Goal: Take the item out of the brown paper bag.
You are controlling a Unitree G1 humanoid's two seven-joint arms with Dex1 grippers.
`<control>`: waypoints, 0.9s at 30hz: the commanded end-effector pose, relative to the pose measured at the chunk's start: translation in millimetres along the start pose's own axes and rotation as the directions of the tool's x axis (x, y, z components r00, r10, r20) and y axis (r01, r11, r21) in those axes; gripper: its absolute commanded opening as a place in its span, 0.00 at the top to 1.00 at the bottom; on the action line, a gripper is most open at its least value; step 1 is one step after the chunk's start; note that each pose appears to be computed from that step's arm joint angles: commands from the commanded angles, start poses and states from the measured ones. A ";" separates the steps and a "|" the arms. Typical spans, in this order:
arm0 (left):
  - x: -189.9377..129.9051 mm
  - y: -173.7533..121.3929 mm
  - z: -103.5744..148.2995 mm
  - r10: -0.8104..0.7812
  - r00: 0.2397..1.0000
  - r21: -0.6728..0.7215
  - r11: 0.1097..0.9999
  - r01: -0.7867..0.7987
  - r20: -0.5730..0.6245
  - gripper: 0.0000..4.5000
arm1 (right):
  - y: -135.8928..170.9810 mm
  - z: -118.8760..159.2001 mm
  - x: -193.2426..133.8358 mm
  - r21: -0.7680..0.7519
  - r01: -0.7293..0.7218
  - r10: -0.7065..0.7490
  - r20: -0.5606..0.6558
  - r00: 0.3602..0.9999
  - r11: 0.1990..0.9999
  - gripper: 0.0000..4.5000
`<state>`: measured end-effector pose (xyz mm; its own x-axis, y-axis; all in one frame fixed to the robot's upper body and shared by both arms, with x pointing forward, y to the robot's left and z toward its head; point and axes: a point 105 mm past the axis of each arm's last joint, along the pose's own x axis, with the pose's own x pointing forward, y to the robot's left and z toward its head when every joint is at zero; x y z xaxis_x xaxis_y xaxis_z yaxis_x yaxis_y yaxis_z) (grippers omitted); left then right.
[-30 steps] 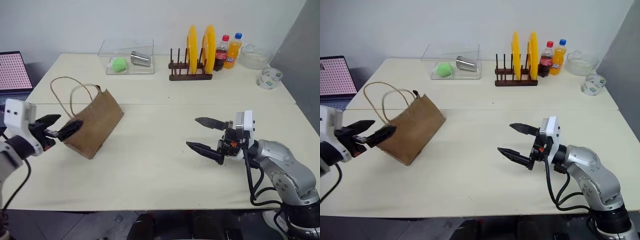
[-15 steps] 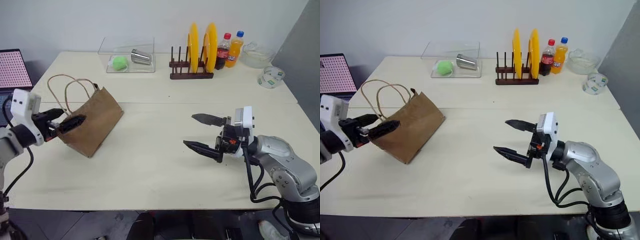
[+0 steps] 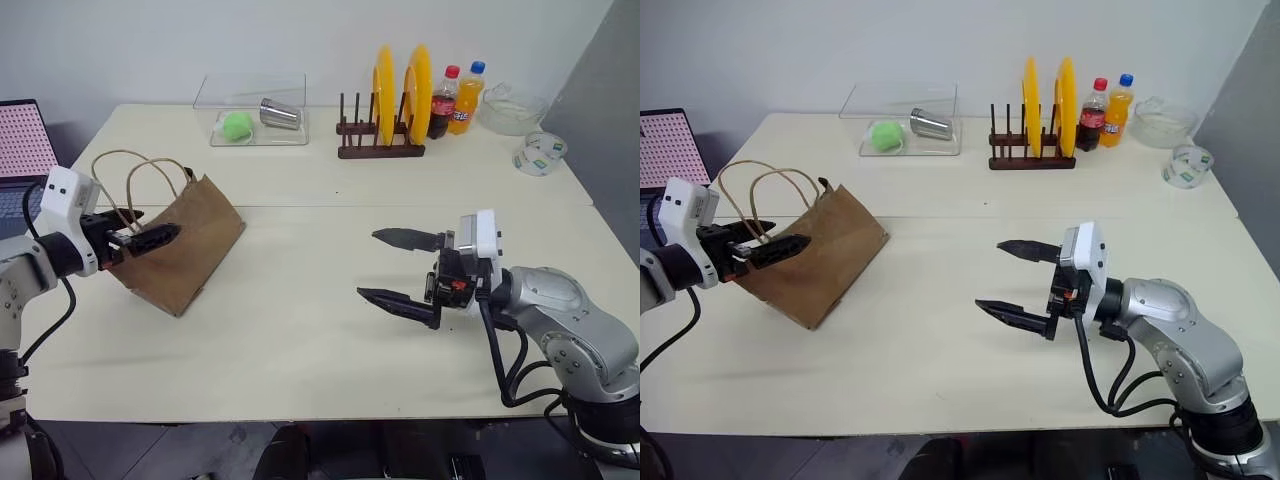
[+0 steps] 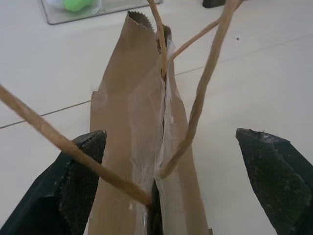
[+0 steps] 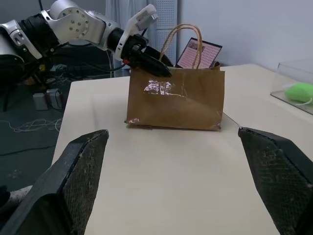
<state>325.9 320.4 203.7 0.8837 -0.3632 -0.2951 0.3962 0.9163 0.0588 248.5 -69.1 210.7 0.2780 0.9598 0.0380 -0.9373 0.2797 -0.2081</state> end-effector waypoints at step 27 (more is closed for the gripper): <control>82.8 -69.7 124.4 -0.465 0.885 0.582 0.730 0.360 0.036 0.98 | 21.2 6.4 -21.4 -0.019 0.198 -0.198 -0.024 0.980 0.980 0.00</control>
<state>403.3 209.7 287.0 0.6267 -0.7371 -0.2528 0.7506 0.4838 0.4500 225.8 -82.2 200.7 0.4444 0.8955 0.0241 -0.8813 0.4419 -0.1677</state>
